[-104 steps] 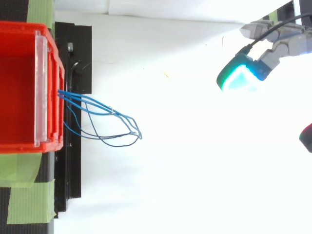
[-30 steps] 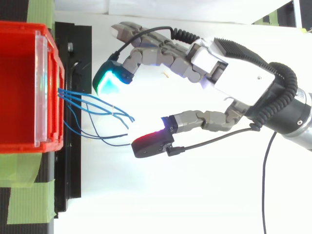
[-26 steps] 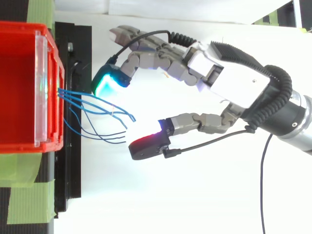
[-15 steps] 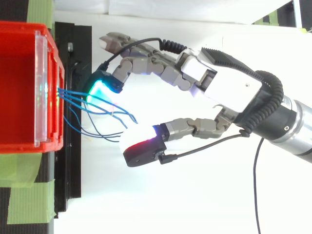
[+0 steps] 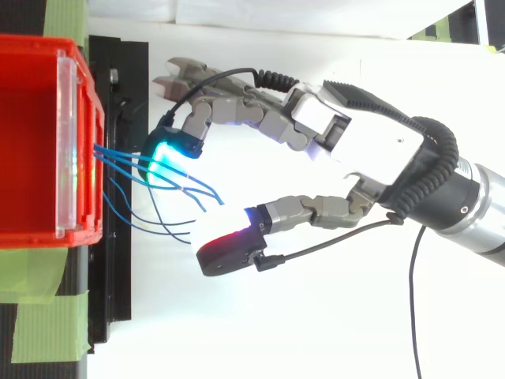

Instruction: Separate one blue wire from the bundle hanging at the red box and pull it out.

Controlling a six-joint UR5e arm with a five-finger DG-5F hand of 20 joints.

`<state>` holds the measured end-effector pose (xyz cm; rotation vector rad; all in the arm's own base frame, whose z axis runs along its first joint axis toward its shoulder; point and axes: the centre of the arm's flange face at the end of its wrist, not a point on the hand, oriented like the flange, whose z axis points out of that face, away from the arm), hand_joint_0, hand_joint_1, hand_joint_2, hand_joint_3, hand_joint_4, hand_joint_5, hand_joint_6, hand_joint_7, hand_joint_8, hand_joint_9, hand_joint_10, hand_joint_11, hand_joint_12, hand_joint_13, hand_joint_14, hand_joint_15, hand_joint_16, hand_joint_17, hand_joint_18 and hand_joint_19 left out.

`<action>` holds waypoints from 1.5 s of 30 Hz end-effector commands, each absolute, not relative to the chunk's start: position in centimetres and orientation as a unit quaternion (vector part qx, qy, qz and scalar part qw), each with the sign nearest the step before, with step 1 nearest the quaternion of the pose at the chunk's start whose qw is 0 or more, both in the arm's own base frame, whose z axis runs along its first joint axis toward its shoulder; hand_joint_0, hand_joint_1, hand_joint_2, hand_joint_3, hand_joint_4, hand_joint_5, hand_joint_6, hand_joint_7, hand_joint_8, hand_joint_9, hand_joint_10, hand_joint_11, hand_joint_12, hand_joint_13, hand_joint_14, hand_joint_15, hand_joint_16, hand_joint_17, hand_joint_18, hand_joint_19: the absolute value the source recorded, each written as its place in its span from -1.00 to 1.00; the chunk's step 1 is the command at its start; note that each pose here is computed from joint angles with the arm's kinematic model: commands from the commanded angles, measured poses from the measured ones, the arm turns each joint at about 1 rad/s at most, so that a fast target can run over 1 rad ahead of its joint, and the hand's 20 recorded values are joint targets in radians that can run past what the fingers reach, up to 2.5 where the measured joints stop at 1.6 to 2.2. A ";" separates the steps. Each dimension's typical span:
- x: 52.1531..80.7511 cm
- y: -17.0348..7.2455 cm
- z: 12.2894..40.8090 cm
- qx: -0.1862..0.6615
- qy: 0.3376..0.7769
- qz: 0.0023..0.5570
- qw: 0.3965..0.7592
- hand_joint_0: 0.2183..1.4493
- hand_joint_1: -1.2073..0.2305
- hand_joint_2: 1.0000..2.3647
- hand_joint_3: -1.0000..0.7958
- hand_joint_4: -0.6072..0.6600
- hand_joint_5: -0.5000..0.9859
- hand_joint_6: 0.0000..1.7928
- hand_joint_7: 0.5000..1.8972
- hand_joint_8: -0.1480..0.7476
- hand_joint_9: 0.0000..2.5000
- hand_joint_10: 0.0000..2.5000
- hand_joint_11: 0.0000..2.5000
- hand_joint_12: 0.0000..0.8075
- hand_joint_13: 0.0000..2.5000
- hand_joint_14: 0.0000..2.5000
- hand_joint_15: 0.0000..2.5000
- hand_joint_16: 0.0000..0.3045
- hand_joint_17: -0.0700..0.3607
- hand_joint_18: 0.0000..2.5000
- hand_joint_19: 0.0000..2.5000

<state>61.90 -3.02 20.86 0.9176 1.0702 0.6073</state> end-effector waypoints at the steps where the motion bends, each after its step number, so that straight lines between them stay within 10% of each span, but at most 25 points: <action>1: 62.0 -2.9 21.0 0.415 0.484 0.275 0.720 -0.38 -0.29 -1.00 -0.44 0.30 -0.52 -0.44 0.06 -0.10 -0.82 -1.00 -0.91 -0.20 -1.00 -1.00 -0.93 -0.63 -0.09 -1.00 -0.94; 45: 63.2 -3.4 22.6 0.418 0.475 0.277 0.723 -0.33 -0.15 -0.99 -0.35 0.28 -0.54 -0.26 -0.20 -0.05 -0.67 -1.00 -0.81 -0.18 -0.91 -1.00 -0.92 -0.65 -0.11 -1.00 -0.90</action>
